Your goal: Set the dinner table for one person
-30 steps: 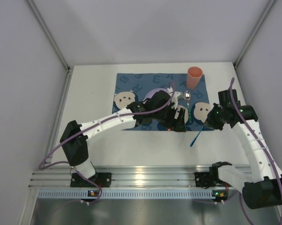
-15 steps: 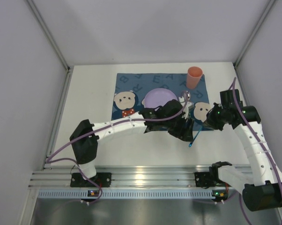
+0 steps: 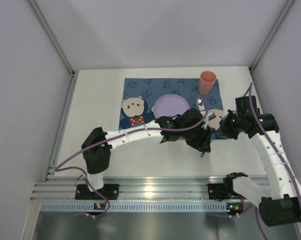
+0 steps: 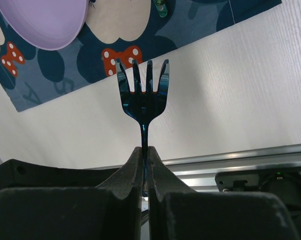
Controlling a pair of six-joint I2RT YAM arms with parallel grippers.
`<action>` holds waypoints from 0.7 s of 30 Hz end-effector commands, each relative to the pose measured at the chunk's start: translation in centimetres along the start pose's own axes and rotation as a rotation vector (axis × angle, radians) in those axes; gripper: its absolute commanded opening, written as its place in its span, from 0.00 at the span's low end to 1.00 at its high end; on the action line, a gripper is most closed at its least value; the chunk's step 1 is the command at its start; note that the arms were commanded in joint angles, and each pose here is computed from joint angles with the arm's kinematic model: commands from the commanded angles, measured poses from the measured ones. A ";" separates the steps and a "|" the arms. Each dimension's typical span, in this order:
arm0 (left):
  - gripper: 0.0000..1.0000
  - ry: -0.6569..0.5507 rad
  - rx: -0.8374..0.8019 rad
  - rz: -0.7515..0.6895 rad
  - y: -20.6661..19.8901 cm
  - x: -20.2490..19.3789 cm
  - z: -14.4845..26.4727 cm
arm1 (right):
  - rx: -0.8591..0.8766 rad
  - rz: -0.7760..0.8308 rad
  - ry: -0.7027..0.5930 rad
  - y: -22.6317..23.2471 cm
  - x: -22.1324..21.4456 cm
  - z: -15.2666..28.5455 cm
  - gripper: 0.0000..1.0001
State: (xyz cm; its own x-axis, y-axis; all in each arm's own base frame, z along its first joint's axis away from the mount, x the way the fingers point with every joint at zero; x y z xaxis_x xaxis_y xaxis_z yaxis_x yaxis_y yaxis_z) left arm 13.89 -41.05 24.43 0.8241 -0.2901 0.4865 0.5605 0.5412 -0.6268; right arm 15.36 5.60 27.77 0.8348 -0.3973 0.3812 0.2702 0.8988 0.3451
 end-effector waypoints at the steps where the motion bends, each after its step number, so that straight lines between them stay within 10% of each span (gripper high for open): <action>1: 0.54 -0.007 -0.021 -0.028 -0.9 0.5 -0.1 | 0.055 0.012 -0.049 0.8 0.4 1.5 0.00; 7: 0.40 0.002 -0.013 -0.031 -0.7 0.4 -0.3 | 0.061 0.011 -0.050 0.9 0.6 1.6 0.00; 14: 0.01 0.011 -0.022 -0.029 -0.7 0.3 -0.3 | 0.062 0.008 -0.050 1.0 0.5 1.5 0.00; 21: 0.00 0.012 -0.032 -0.028 -0.7 0.1 -0.3 | 0.074 0.001 -0.062 1.0 0.6 1.5 0.00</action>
State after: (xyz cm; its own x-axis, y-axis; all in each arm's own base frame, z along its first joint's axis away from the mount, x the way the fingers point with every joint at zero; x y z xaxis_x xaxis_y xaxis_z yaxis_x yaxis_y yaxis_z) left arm 13.74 -41.25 23.42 0.8226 -0.3255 0.4662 0.5660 0.5482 -0.6157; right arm 15.32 5.71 27.87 0.8373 -0.3969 0.3760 0.2638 0.8957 0.3581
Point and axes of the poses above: each gripper's point midway between its finger pads, its own z axis back along the fingers, its own y axis along the line the jaws close on, x = y × z, the point moved 10 cm from there along z, back along the fingers, and after that the axes turned 8 degrees about z, right-handed, at the moved point
